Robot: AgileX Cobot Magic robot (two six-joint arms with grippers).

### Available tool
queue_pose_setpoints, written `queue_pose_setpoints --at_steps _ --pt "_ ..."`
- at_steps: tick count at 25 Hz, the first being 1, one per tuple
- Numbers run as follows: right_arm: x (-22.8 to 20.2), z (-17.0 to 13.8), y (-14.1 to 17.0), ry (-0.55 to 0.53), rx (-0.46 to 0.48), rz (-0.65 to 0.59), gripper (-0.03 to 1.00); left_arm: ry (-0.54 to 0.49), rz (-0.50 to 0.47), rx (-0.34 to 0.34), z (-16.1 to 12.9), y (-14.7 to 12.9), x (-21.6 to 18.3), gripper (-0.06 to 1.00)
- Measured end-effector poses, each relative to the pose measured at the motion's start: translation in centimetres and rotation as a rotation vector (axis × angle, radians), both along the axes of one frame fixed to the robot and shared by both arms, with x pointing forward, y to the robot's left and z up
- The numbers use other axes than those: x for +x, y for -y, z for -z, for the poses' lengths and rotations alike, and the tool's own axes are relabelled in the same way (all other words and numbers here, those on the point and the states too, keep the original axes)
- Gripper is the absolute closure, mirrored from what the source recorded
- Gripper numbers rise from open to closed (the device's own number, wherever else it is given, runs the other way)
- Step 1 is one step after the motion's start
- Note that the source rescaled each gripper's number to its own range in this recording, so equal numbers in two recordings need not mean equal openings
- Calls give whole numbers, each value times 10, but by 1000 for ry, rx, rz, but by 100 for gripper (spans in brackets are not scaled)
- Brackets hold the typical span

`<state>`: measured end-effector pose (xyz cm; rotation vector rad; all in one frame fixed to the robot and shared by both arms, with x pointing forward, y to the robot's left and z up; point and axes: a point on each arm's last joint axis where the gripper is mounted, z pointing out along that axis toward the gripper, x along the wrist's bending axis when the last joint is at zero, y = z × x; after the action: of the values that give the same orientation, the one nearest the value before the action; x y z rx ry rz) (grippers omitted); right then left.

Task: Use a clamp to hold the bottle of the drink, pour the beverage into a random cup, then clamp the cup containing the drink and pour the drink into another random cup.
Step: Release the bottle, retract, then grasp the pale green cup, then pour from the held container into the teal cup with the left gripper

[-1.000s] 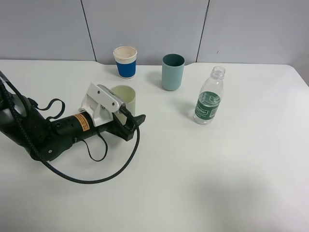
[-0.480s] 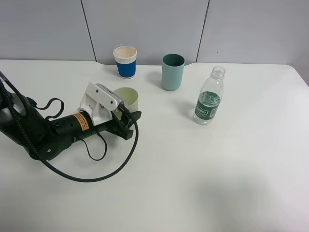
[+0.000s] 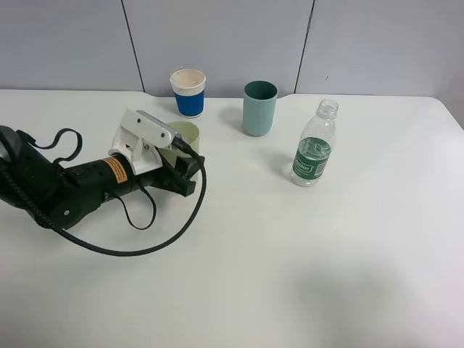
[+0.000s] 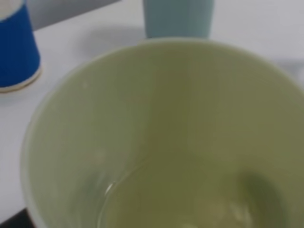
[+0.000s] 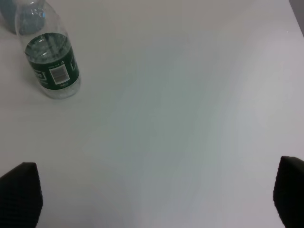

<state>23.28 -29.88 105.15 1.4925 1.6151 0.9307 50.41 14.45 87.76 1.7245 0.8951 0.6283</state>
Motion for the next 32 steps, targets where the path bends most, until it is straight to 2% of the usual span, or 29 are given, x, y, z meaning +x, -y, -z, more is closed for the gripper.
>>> queue_pose_setpoints --at_steps 7,11,15,19,25,32 --pt "0 0 0 0 0 0 3 -41 -249 -29 -29 -20 5 90" --pt "0 0 0 0 0 0 3 -10 -354 16 -44 -31 6 90" --pt "0 0 0 0 0 0 3 20 -438 92 -55 -42 5 90" --pt "0 0 0 0 0 0 3 66 -447 152 -67 -47 3 90" --pt "0 0 0 0 0 0 3 91 -436 164 -75 -47 1 90" --pt "0 0 0 0 0 0 3 58 -442 197 -89 -37 16 90"
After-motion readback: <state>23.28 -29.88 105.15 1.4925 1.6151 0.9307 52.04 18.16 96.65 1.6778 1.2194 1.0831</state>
